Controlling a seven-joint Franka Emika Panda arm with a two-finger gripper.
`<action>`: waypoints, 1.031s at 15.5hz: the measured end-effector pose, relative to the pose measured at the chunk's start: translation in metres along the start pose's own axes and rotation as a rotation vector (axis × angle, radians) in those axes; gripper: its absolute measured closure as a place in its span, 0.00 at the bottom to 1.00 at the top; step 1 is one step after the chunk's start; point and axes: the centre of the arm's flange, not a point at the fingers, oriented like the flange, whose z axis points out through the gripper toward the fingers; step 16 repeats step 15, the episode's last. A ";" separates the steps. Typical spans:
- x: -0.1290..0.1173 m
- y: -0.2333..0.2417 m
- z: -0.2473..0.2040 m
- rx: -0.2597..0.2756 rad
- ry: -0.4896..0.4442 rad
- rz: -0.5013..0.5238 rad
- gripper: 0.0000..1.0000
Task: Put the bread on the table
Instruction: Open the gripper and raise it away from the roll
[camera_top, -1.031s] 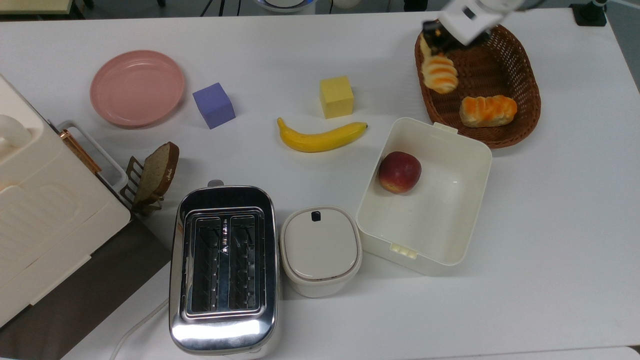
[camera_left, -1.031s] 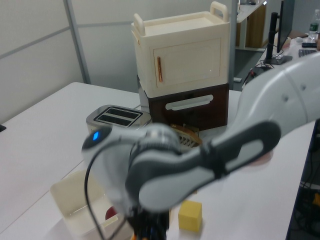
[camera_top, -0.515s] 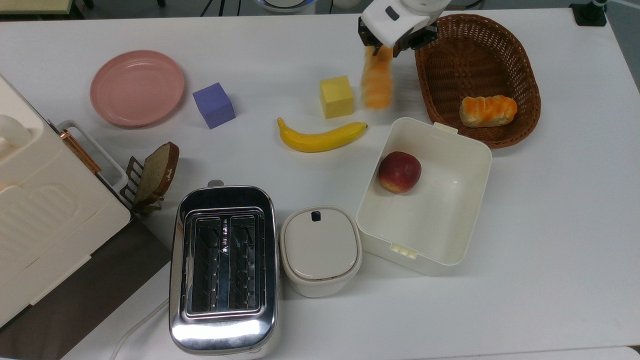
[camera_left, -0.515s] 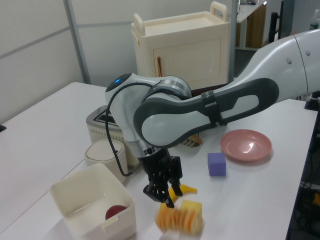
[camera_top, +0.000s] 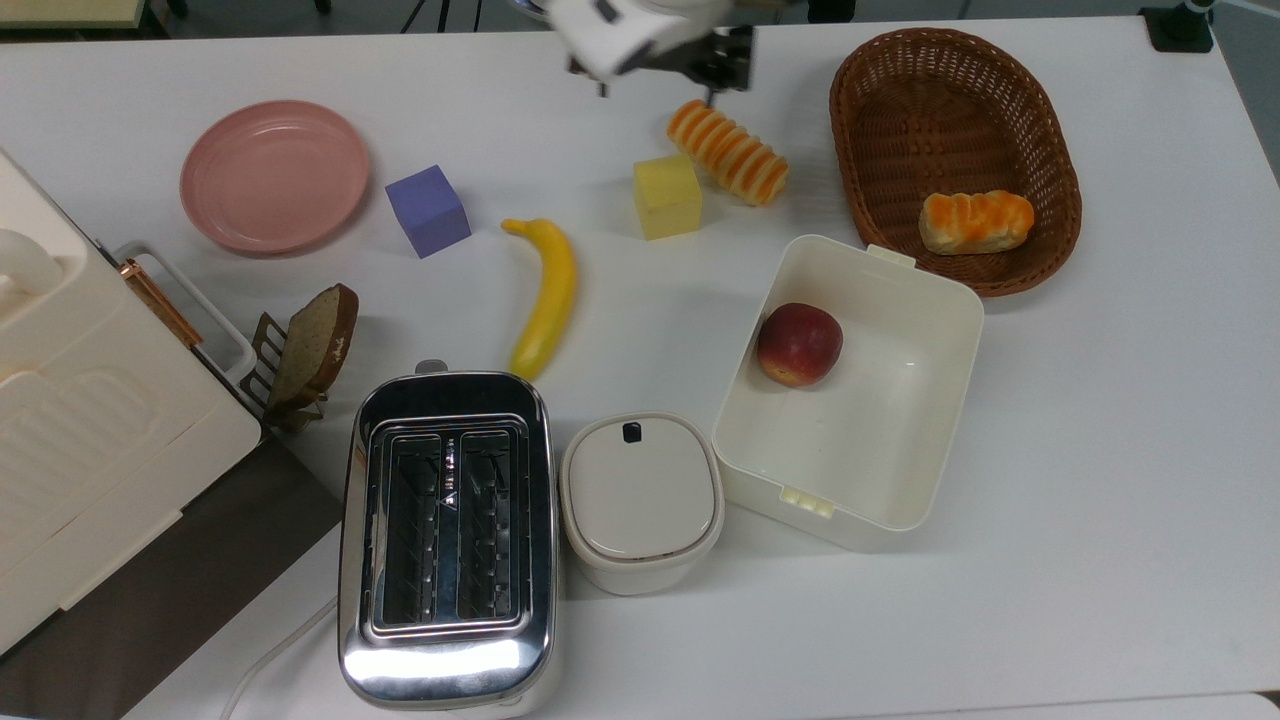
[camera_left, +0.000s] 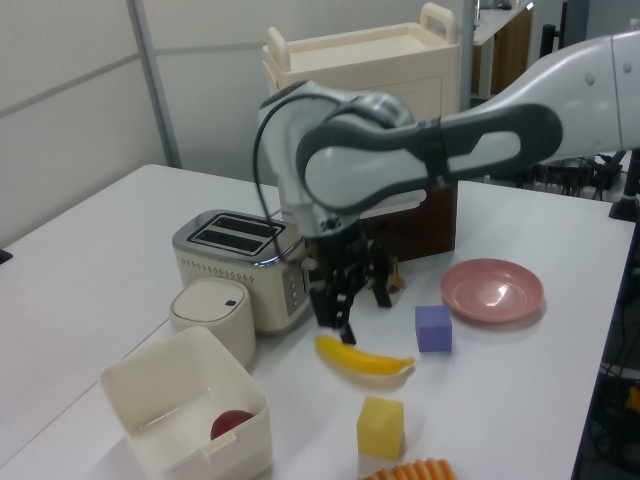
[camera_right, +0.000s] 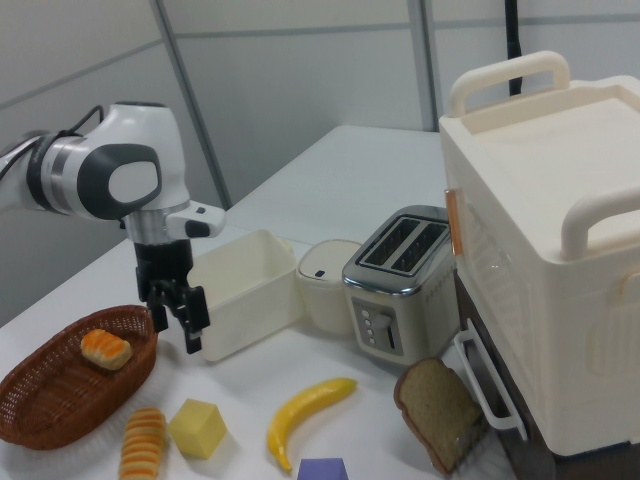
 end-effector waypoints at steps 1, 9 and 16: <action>-0.001 0.013 -0.006 -0.002 0.011 0.001 0.00; -0.003 0.097 -0.040 0.028 0.076 0.128 0.00; 0.005 0.120 -0.049 0.043 0.145 0.103 0.00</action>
